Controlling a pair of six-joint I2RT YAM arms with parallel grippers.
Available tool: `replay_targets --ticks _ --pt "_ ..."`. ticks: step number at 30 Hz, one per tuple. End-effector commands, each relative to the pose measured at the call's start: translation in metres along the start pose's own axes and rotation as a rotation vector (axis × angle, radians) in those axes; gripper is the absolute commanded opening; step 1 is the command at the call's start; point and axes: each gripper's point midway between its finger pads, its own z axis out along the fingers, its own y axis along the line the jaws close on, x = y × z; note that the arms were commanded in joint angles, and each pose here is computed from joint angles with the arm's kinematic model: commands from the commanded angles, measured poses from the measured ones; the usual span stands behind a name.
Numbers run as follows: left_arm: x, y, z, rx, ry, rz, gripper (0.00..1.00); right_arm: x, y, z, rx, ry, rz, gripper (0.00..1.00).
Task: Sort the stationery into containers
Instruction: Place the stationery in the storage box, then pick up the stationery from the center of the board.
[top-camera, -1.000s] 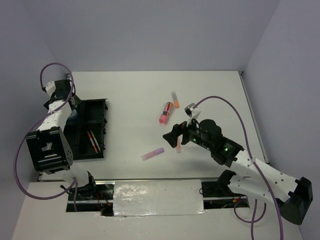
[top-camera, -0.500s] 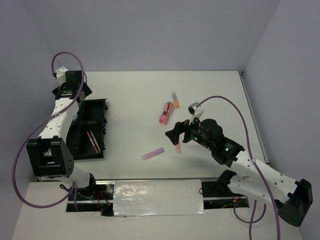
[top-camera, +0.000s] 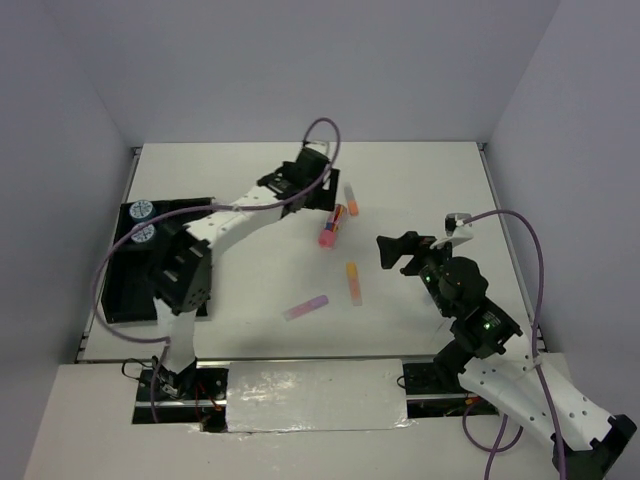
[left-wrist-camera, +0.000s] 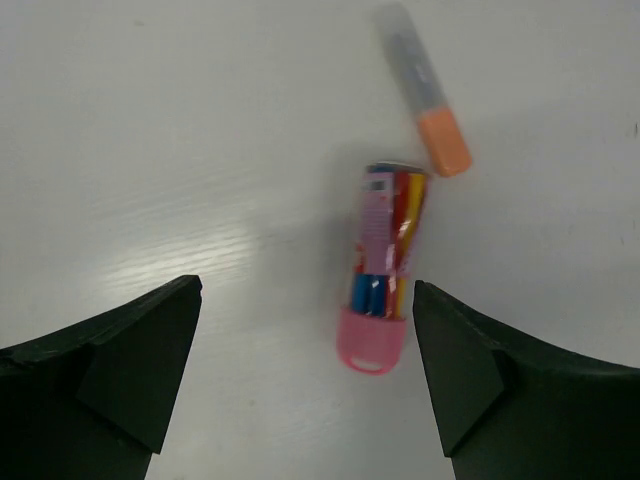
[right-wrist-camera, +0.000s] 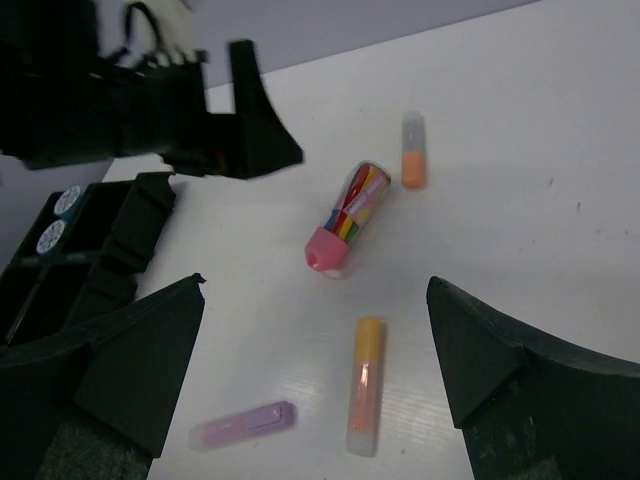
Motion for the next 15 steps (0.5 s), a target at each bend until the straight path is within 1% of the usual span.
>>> replay_targets --ticks 1,2,3,5,7,10,15 --pt "0.019 -0.049 0.032 0.093 0.064 0.143 0.99 -0.005 -0.016 -0.001 0.074 -0.037 0.01 1.0" --pt "0.015 -0.059 0.037 0.103 0.057 0.151 0.99 -0.004 -0.016 -0.001 0.075 -0.039 0.011 1.0" --pt "0.033 -0.067 0.051 0.106 0.097 0.174 0.99 -0.003 -0.016 0.0 0.074 -0.037 0.012 1.0" --pt "0.038 -0.077 0.06 0.143 0.095 0.168 0.99 0.0 -0.015 0.002 0.066 -0.022 0.003 1.0" --pt "0.043 -0.081 0.066 0.156 0.091 0.156 0.99 0.001 -0.013 0.003 0.059 -0.013 -0.006 1.0" --pt "0.053 -0.081 0.074 0.153 0.117 0.157 0.99 0.006 -0.01 0.006 0.045 0.007 -0.017 1.0" --pt "0.086 -0.071 0.092 0.108 0.178 0.169 0.99 0.007 -0.007 0.007 0.023 0.011 -0.021 1.0"
